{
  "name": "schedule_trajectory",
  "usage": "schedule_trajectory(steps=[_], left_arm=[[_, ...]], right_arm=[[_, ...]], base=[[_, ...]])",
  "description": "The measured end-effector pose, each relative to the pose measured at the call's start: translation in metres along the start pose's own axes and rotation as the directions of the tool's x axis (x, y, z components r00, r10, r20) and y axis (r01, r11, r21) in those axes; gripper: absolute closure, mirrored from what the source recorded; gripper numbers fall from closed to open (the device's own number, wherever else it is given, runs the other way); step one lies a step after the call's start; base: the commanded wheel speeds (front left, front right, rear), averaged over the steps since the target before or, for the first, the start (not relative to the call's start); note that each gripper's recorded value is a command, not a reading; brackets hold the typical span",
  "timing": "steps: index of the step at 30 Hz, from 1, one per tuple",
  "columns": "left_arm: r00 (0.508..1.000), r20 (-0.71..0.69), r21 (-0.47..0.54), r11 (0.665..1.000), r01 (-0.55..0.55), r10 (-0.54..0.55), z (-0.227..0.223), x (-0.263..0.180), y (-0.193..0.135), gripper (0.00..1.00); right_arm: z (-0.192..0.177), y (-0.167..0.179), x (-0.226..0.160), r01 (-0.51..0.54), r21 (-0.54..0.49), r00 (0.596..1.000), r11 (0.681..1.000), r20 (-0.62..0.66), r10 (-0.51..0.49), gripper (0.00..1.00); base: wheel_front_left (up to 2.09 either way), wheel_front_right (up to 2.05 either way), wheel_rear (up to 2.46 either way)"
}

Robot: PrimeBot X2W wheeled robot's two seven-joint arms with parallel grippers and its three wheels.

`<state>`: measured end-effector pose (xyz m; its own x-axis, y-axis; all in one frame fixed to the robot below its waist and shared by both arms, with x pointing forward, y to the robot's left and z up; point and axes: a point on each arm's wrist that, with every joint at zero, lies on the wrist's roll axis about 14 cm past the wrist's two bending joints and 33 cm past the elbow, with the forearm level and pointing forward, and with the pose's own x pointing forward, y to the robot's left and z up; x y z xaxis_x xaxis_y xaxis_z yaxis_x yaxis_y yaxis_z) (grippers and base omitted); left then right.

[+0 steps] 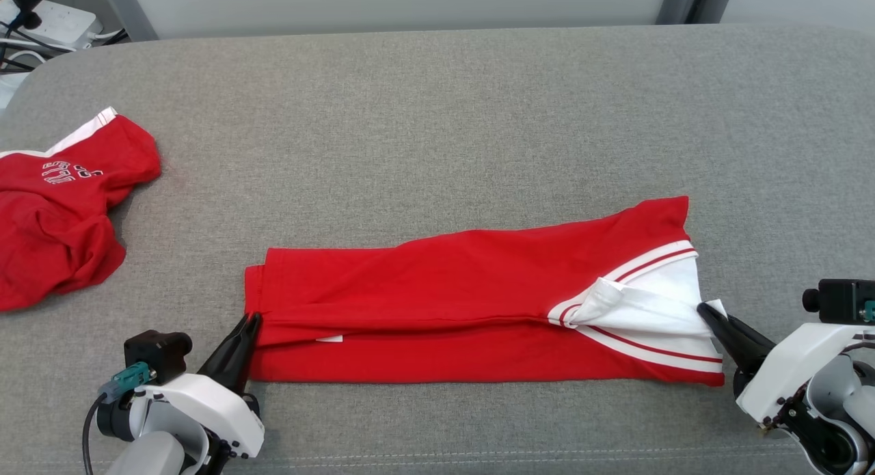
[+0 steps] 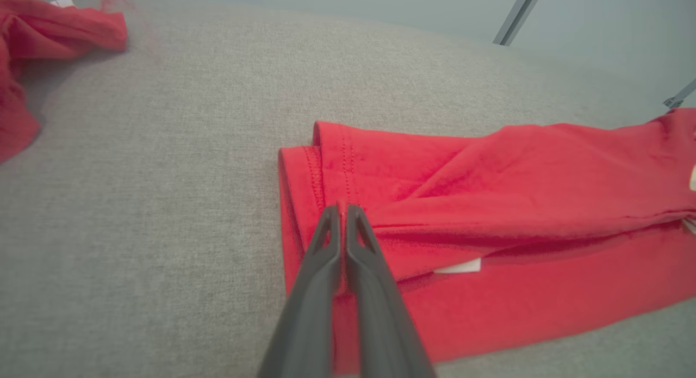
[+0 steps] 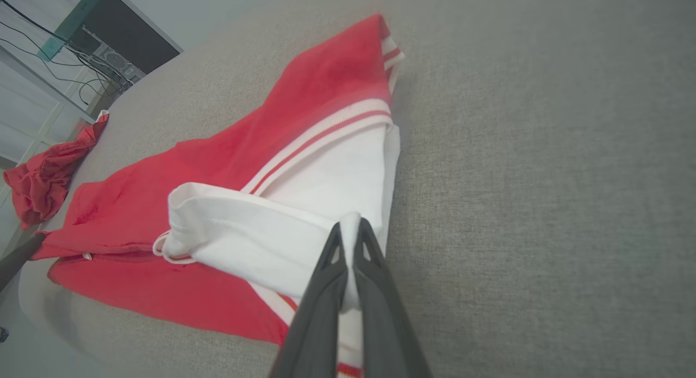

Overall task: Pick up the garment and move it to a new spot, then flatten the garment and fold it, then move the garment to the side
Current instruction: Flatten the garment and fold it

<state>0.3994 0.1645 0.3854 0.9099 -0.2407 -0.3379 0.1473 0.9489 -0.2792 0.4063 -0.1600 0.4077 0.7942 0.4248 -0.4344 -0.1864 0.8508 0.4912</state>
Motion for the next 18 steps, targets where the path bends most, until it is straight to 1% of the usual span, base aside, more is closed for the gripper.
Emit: schedule_trajectory(steps=[1,4,8,11,14,18], left_arm=[[1.0,-0.003,0.001,1.0,0.0,0.0,-0.001,0.0,0.0,0.0],[1.0,0.001,0.008,1.0,-0.01,0.01,0.001,0.0,0.003,0.0],[0.997,0.061,0.039,0.998,-0.043,0.041,0.02,-0.001,0.012,0.0],[0.993,0.098,0.049,0.996,-0.075,0.07,0.027,-0.007,0.016,0.0],[0.989,0.113,0.037,0.995,-0.095,0.09,0.025,-0.014,0.017,0.0],[0.984,0.138,0.025,0.993,-0.113,0.109,0.027,-0.019,0.016,0.0]], right_arm=[[0.0,0.0,0.0,0.002,0.001,1.0,1.0,0.0,-0.002,0.0],[0.007,-0.002,-0.001,0.009,0.015,0.999,1.0,0.042,-0.009,0.0],[0.027,-0.006,-0.003,0.019,0.024,0.99,1.0,0.138,-0.023,0.0],[0.035,-0.013,-0.005,0.042,0.028,0.983,0.999,0.18,-0.046,0.0],[0.031,-0.02,-0.004,0.07,0.029,0.98,0.997,0.183,-0.075,0.0],[0.013,-0.011,0.009,0.065,0.057,0.985,0.996,0.157,-0.073,0.0]], base=[[0.0,0.0,0.0],[0.0,0.0,0.0],[0.0,0.0,0.0],[0.0,0.0,0.0],[0.0,0.0,0.0],[0.0,0.0,0.0]])
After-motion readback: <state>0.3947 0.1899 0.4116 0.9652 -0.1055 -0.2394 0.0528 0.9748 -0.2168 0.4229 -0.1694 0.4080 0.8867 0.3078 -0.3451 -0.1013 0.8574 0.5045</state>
